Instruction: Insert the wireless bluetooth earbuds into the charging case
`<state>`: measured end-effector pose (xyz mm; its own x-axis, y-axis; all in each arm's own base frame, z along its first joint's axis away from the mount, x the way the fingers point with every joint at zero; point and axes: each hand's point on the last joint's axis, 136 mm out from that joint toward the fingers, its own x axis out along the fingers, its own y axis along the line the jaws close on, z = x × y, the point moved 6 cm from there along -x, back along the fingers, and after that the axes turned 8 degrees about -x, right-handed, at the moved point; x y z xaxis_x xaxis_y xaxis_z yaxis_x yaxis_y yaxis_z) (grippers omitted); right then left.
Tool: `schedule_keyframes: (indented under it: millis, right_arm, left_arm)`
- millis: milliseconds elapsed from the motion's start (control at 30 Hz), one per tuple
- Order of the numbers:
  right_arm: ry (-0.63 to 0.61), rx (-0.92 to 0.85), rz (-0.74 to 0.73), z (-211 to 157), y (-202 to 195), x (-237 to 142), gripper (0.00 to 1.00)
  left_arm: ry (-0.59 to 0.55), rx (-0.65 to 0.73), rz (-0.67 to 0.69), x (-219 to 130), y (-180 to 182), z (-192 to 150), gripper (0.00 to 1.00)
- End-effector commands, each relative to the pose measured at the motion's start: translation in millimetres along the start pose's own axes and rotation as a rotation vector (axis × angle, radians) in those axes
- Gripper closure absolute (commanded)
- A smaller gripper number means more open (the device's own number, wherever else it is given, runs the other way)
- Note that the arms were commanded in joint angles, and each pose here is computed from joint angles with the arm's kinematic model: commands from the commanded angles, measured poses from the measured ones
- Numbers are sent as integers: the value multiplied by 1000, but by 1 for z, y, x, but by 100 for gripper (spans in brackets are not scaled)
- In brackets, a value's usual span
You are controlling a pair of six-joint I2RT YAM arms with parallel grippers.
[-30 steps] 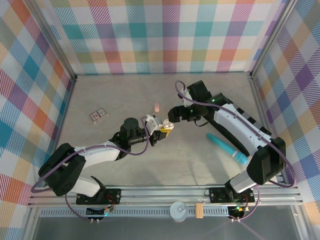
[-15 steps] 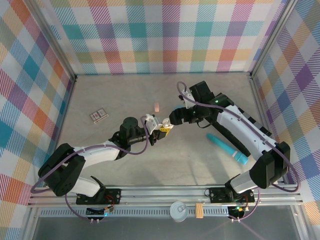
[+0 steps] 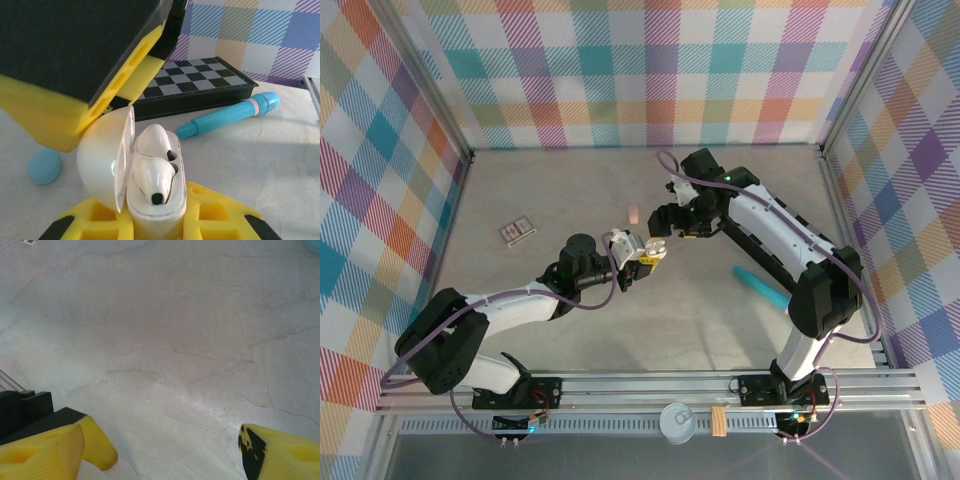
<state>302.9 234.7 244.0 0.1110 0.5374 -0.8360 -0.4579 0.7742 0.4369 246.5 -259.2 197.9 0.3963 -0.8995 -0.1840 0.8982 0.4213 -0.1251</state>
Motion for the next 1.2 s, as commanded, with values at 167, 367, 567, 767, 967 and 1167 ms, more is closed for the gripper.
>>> schedule_keyframes:
  millis: [167, 367, 567, 767, 967, 1167]
  right_arm:
    - [14, -96, 3, -28, 8, -32, 18]
    - [-255, -410, 95, -28, 30, -60, 16]
    - [-440, -1020, 73, -71, 40, -65, 15]
    - [-393, -1272, 182, -80, 51, -62, 28]
    - [-364, -1325, 205, -67, 53, -47, 33]
    - [-350, -1324, 256, -65, 55, -39, 51]
  left_arm:
    - [-77, 20, 33, -5, 11, 22, 94]
    - [-51, 22, -81, -8, -1, 18, 93]
    - [1, 68, -243, -19, -22, 24, 93]
    - [34, 101, -297, -23, -30, 28, 93]
    - [29, 116, -301, -24, -30, 33, 93]
    - [18, 113, -298, -24, -30, 36, 93]
